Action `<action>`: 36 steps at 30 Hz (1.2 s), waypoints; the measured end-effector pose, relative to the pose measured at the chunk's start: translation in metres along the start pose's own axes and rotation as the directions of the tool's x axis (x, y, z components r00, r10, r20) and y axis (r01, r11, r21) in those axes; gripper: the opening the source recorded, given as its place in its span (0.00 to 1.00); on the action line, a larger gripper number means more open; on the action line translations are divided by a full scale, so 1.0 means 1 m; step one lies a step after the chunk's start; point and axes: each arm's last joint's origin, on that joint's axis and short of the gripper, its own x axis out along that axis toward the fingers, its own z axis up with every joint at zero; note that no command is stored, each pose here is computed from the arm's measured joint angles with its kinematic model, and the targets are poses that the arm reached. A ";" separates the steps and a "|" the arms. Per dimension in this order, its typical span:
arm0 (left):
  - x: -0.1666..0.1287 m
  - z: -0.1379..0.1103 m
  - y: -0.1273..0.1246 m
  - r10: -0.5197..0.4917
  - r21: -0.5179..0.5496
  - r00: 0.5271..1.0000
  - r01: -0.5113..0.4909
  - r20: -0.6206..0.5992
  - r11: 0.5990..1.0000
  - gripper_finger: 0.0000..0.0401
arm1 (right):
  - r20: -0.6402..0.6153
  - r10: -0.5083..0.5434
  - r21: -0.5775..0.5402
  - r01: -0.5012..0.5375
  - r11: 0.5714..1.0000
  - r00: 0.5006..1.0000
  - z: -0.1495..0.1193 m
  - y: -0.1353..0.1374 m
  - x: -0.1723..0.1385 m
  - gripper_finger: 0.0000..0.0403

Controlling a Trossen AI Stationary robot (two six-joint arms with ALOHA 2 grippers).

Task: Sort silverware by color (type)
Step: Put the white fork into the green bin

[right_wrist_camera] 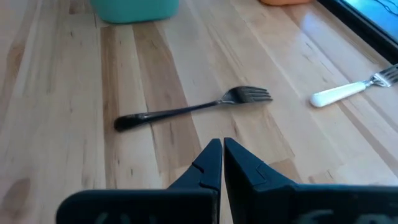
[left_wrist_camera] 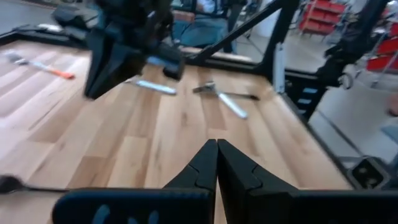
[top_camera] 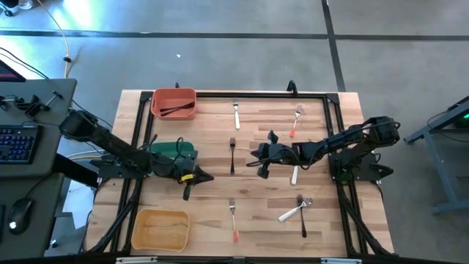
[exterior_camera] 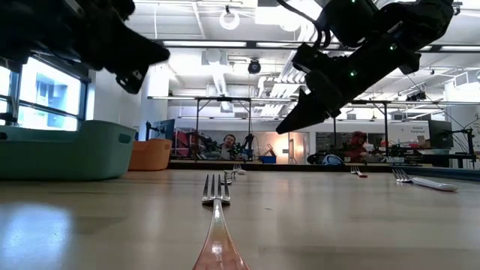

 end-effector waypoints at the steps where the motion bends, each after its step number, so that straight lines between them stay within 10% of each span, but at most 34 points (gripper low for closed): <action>1: 0.001 -0.001 0.002 0.009 0.002 1.000 -0.009 -0.006 1.000 0.00 | 0.008 0.004 -0.001 -0.004 1.000 1.000 0.001 0.001 -0.002 0.00; 17: 0.031 -0.027 0.020 0.038 0.053 0.998 -0.040 0.046 0.998 0.00 | -0.438 0.109 -0.018 -0.130 0.991 0.892 0.049 0.088 -0.086 0.01; 36: 0.034 -0.027 0.031 0.040 0.043 0.998 -0.042 0.055 0.998 0.00 | -0.767 0.075 -0.040 -0.164 0.986 0.637 -0.027 0.174 -0.121 0.41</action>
